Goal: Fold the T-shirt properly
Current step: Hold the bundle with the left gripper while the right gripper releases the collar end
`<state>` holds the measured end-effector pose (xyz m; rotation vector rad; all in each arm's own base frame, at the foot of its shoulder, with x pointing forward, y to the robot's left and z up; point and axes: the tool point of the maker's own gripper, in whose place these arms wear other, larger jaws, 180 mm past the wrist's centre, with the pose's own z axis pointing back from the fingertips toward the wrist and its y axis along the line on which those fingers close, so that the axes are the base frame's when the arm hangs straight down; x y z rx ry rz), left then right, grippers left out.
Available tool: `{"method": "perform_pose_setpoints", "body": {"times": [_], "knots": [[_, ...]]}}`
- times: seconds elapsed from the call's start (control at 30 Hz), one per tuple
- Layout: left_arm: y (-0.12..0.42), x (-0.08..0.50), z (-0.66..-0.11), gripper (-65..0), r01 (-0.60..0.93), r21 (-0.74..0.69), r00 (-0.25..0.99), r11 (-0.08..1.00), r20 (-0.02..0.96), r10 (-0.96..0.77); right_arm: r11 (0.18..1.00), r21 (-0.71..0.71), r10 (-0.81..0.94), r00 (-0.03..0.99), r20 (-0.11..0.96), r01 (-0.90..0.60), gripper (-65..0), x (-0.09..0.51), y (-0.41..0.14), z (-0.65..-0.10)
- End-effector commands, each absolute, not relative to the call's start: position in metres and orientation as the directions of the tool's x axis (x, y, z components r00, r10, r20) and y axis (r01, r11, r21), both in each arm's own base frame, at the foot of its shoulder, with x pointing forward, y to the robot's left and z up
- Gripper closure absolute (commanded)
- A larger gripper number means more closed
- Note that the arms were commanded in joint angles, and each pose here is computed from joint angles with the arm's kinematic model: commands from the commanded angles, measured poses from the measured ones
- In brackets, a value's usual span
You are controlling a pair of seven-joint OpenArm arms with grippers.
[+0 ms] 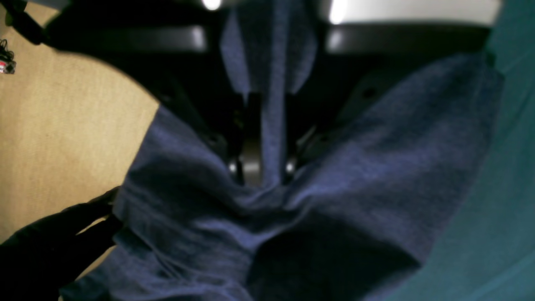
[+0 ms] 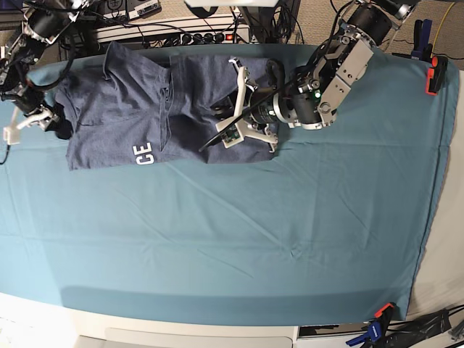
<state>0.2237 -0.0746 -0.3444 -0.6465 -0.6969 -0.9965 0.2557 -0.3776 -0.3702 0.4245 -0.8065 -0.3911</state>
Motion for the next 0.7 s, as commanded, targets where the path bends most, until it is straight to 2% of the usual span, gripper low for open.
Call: {"method": "perform_pose_setpoints", "body": {"times": [0.0,0.1,0.33,0.67], "knots": [[-0.08,0.229,-0.33,-9.6,0.908,-0.152,0.343,0.389,0.804,-0.486,0.857,0.494,-0.472,0.606,0.64,0.147,-37.1,0.268,-0.387,-0.354],[-0.08,0.229,-0.33,-9.6,0.908,-0.152,0.343,0.389,0.804,-0.486,0.831,0.541,-0.489,0.634,0.599,0.13,-37.1,0.276,-0.374,-0.362],[-0.079,0.23,-0.331,-9.6,0.908,-0.145,0.34,0.392,0.802,-0.491,0.831,0.555,-0.365,0.799,0.477,0.048,-37.1,0.267,-0.33,-0.385],[-0.076,0.233,-0.333,-9.6,0.905,-0.124,0.335,0.406,0.795,-0.505,0.869,0.493,-0.282,0.859,0.428,0.039,-37.1,0.245,-0.344,-0.389]]}}
